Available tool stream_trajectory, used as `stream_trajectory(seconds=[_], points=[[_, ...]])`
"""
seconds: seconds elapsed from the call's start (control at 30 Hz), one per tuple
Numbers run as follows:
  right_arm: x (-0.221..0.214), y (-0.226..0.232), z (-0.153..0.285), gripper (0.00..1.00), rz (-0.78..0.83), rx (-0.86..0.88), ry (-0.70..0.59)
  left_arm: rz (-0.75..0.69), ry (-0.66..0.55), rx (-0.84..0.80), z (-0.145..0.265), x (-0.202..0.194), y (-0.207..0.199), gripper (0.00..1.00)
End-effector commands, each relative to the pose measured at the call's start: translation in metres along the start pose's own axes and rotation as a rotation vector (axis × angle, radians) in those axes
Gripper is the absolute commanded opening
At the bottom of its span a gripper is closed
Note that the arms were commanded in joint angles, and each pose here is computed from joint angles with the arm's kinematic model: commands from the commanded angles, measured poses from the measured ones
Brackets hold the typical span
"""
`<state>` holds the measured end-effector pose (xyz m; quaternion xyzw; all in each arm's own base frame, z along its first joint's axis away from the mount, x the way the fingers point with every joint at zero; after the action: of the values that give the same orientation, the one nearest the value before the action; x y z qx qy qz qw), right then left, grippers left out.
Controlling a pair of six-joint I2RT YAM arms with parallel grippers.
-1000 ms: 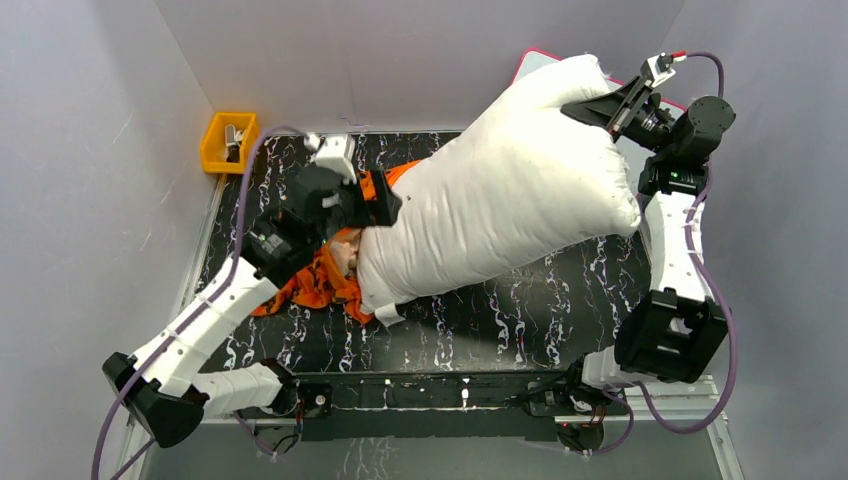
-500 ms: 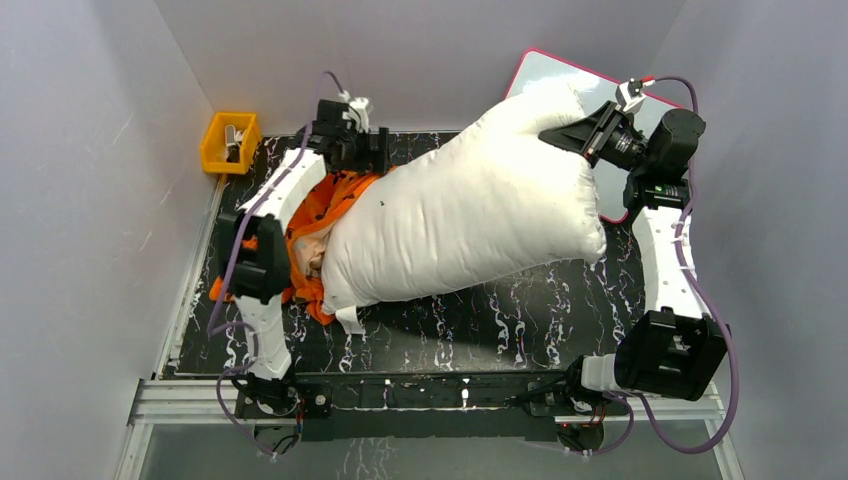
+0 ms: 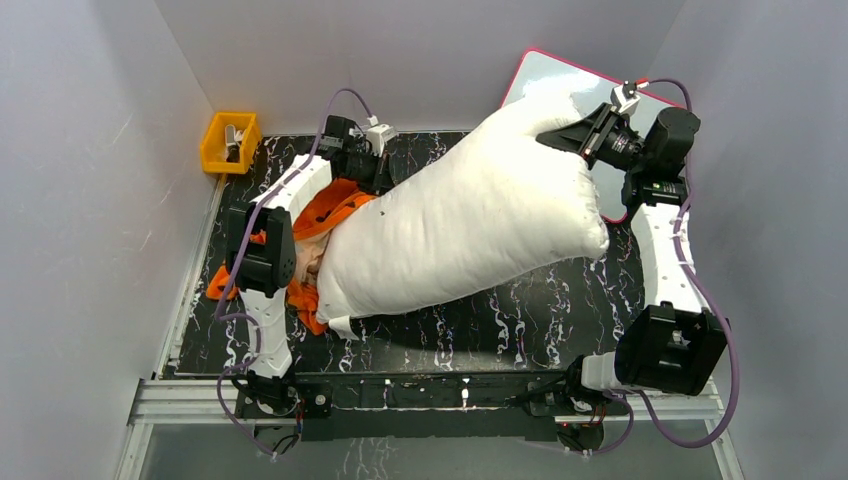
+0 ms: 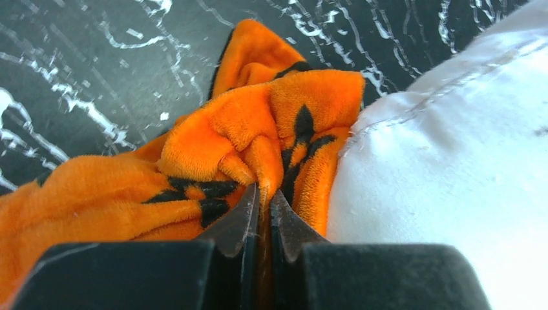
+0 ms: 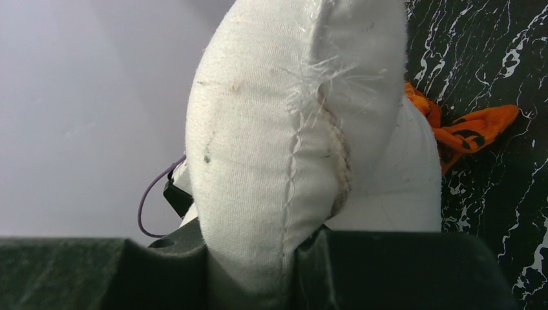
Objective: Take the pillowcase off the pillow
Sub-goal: Remove the pillow from the pillowcase.
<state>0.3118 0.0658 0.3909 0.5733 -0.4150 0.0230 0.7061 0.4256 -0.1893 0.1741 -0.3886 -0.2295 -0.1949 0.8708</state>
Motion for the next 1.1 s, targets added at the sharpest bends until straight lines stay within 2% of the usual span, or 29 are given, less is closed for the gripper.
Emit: stream_trajectory(seconds=[0.0, 0.1, 0.17, 0.3, 0.47, 0.63, 0.73, 0.8, 0.97, 1.07], points=[[0.018, 0.029, -0.002, 0.0, 0.129, 0.046, -0.038, 0.143, -0.059, 0.224, 0.036, -0.003, 0.023, 0.0], [0.023, 0.041, 0.0, 0.0, 0.153, 0.057, -0.053, 0.394, -0.189, 0.565, 0.083, -0.004, 0.088, 0.0], [0.027, 0.053, 0.003, 0.0, 0.179, 0.069, -0.064, 0.495, -0.278, 0.733, 0.113, -0.01, 0.111, 0.0], [0.039, 0.088, 0.012, 0.0, 0.25, 0.118, -0.094, 0.535, -0.432, 0.969, 0.151, -0.017, 0.118, 0.0], [0.058, 0.162, 0.028, 0.0, 0.407, 0.263, -0.164, 0.578, -0.433, 1.148, 0.173, -0.033, 0.136, 0.0], [0.067, 0.238, 0.047, 0.0, 0.618, 0.345, -0.247, 0.627, -0.412, 1.168, 0.18, -0.044, 0.151, 0.0], [0.067, 0.256, 0.054, 0.0, 0.696, 0.314, -0.326, 0.633, -0.421, 1.133, 0.183, -0.044, 0.149, 0.0], [0.069, 0.242, 0.051, 0.0, 0.666, 0.24, -0.369, 0.618, -0.427, 1.082, 0.183, -0.042, 0.142, 0.0], [0.064, 0.184, 0.037, 0.0, 0.496, 0.19, -0.332, 0.591, -0.453, 0.918, 0.181, -0.045, 0.114, 0.0], [0.05, 0.156, 0.036, 0.0, 0.464, 0.124, -0.346, 0.584, -0.462, 0.861, 0.182, -0.054, 0.098, 0.0]])
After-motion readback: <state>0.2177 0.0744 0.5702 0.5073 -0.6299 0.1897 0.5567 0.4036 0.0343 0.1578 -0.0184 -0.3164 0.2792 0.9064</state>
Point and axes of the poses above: each gripper's point midway between its finger pads, its own z axis back along the fingers, its own y axis along the line the jaws close on, x = y × z, the point moved 7 cm from there along z, back along the fingers, and after that the axes turned 12 degrees about z, right-handed, at the moved point
